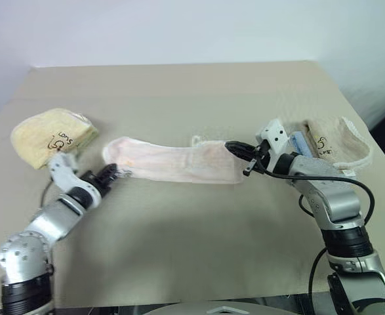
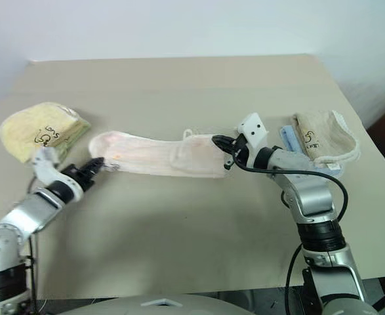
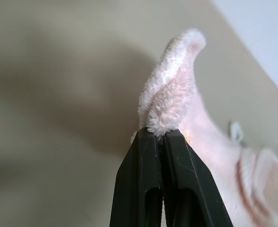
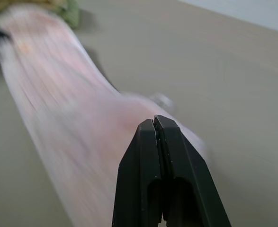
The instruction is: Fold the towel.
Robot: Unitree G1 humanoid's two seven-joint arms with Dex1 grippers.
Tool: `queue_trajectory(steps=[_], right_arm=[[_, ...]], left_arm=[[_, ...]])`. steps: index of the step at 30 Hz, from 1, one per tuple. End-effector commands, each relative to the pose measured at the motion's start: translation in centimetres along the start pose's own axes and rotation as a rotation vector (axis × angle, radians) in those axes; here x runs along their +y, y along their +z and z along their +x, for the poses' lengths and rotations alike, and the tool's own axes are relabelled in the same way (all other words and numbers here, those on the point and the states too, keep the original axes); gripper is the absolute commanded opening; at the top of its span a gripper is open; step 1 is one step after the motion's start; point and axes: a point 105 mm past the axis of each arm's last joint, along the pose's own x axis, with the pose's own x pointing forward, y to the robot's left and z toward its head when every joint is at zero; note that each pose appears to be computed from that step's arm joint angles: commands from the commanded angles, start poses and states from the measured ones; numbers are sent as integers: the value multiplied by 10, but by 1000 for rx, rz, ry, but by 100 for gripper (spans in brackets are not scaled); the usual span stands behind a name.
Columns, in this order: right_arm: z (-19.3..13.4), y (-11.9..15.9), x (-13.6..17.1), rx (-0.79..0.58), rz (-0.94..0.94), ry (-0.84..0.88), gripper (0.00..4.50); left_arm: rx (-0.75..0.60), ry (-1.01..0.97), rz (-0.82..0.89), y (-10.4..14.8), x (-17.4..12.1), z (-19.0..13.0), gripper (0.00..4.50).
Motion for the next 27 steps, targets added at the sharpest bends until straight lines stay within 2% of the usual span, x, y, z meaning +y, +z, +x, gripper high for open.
queue_trajectory(steps=[1,3,5,7,9,14,19,22,27], right_arm=[[-5,8,-12,-27,-22,-45,0],[-5,6,-15,-23,-20,-59,0],[-4,5,-18,-17,-21,-80,0],[-3,3,-21,-14,-18,-105,0],[-3,2,-22,-14,-17,-119,0],[-6,0,-21,-14,-13,-142,0],[-11,0,-18,-17,-8,-155,0],[-12,-2,-16,-10,-7,-163,0],[-14,-2,-17,-7,-8,-173,0]], left_arm=[[-56,-136,185,25,-29,-4,2],[-31,-214,289,21,-49,-2,2],[30,-333,420,2,-79,3,2],[133,-500,599,-35,-115,7,2],[190,-603,715,-60,-136,8,2],[335,-791,901,-115,-160,13,2],[373,-759,965,-127,-153,27,2],[346,-793,886,-121,-160,25,73],[300,-798,796,-111,-166,26,237]])
